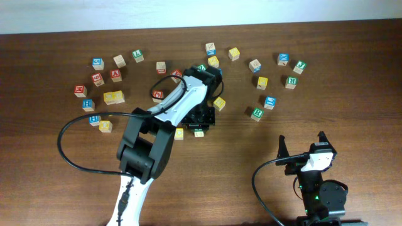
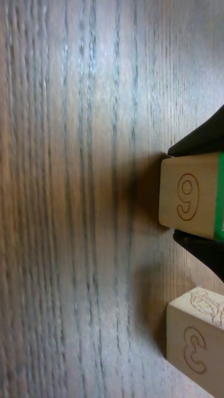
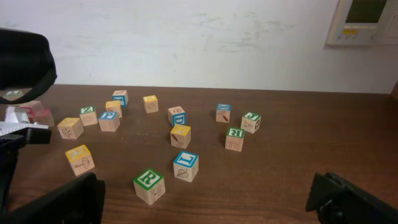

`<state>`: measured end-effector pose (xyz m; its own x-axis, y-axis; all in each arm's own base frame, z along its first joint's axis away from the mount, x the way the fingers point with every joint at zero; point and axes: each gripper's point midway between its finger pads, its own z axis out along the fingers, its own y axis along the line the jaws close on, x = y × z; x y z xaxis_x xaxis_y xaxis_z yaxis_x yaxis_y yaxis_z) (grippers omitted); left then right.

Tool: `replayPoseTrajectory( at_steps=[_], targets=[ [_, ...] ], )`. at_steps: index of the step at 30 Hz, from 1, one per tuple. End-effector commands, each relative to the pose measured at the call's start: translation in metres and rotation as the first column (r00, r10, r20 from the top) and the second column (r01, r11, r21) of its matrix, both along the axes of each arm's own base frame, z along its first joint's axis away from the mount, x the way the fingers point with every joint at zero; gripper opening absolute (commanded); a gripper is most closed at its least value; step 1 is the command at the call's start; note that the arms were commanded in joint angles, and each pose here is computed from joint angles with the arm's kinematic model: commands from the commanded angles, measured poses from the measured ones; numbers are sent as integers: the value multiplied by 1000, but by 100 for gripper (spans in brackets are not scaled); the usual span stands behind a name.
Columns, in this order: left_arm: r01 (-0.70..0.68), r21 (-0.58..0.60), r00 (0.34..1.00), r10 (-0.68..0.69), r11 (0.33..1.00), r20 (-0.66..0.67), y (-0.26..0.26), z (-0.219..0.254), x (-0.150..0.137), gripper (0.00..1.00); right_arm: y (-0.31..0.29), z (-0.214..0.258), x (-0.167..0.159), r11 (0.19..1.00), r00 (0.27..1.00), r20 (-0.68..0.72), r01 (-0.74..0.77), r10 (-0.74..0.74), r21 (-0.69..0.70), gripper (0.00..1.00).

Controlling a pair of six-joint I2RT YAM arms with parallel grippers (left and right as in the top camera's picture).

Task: Spell out CVPR

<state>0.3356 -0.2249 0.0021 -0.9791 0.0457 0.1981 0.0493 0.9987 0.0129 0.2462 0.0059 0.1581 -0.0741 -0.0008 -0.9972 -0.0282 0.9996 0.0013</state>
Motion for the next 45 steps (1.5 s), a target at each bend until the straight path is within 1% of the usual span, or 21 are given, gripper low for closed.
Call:
replayPoseTrajectory(
  at_steps=[1, 3, 7, 9, 10, 14, 19, 23, 24, 25, 26, 27, 28, 29, 30, 31, 36, 39, 41, 42, 45],
  targets=[
    [-7, 119, 1000, 9, 993, -17, 23, -19, -8, 23, -3, -2, 0, 1000, 1000, -4, 16, -16, 3, 98],
    [10, 143, 1000, -7, 990, -23, 29, -18, -9, 26, -3, -2, 0, 1000, 1000, -4, 16, -16, 3, 98],
    [30, 153, 998, -22, 988, -54, 33, -16, -16, 27, -3, -2, 0, 1000, 1000, -4, 16, -16, 3, 98],
    [31, 152, 998, -23, 988, -54, 33, -16, -16, 34, -3, -2, 0, 1000, 1000, -4, 16, -16, 3, 98],
    [34, 152, 998, -26, 988, -54, 33, -16, -16, 43, -3, -2, 0, 1000, 1000, -4, 16, -16, 3, 98],
    [34, 150, 998, -26, 988, -52, 32, -15, -15, 41, -3, -2, 0, 1000, 1000, -4, 16, -16, 3, 98],
    [46, 126, 999, -44, 991, -20, 24, 0, -2, 39, -3, -2, 0, 1000, 1000, -4, 16, -16, 3, 98],
    [39, 58, 994, -44, 998, 99, 10, 39, 35, 40, -3, -2, 0, 1000, 1000, -4, 16, -16, 3, 98],
    [29, 37, 986, -34, 999, 165, 12, 58, 56, 42, -3, -2, 0, 1000, 1000, -4, 16, -16, 3, 98],
    [13, 25, 980, -17, 1000, 198, 15, 69, 67, 43, -3, -2, 0, 1000, 1000, -4, 16, -16, 3, 98],
    [-21, -8, 966, 22, 1000, 258, 22, 93, 86, 44, -3, -2, 0, 1000, 1000, -4, 16, -16, 3, 98],
    [-37, -24, 957, 42, 999, 287, 26, 107, 95, 44, -3, -2, 0, 1000, 1000, -4, 16, -16, 3, 98],
    [-58, -43, 943, 69, 997, 324, 34, 125, 105, 48, -3, -2, 0, 1000, 1000, -4, 16, -16, 3, 98],
    [-80, -38, 932, 89, 996, 353, 45, 136, 113, 59, -3, -2, 0, 1000, 1000, -4, 16, -16, 3, 98],
    [-120, -16, 919, 117, 993, 375, 66, 147, 120, 96, -3, -2, 0, 1000, 1000, -4, 16, -16, 3, 98],
    [-163, -4, 915, 153, 987, 373, 88, 149, 124, 99, -3, -2, 0, 1000, 1000, -4, 16, -16, 3, 98],
    [-383, -17, 860, 363, 924, 358, 193, 148, 141, 99, -3, -2, 0, 1000, 1000, -4, 16, -16, 3, 98],
    [-408, -99, 850, 417, 908, 321, 197, 148, 142, 99, -3, -2, 0, 1000, 1000, -4, 16, -16, 3, 98],
    [-409, -78, 849, 410, 909, 332, 200, 148, 143, 99, -3, -2, 0, 1000, 1000, -4, 16, -16, 3, 98],
    [-435, -76, 836, 434, 897, 337, 206, 148, 144, 99, -3, -2, 0, 1000, 1000, -4, 16, -16, 3, 98],
    [-624, -84, 724, 616, 777, 310, 255, 147, 138, 99, -3, -2, 0, 1000, 1000, -4, 16, -16, 3, 98]
  ],
)
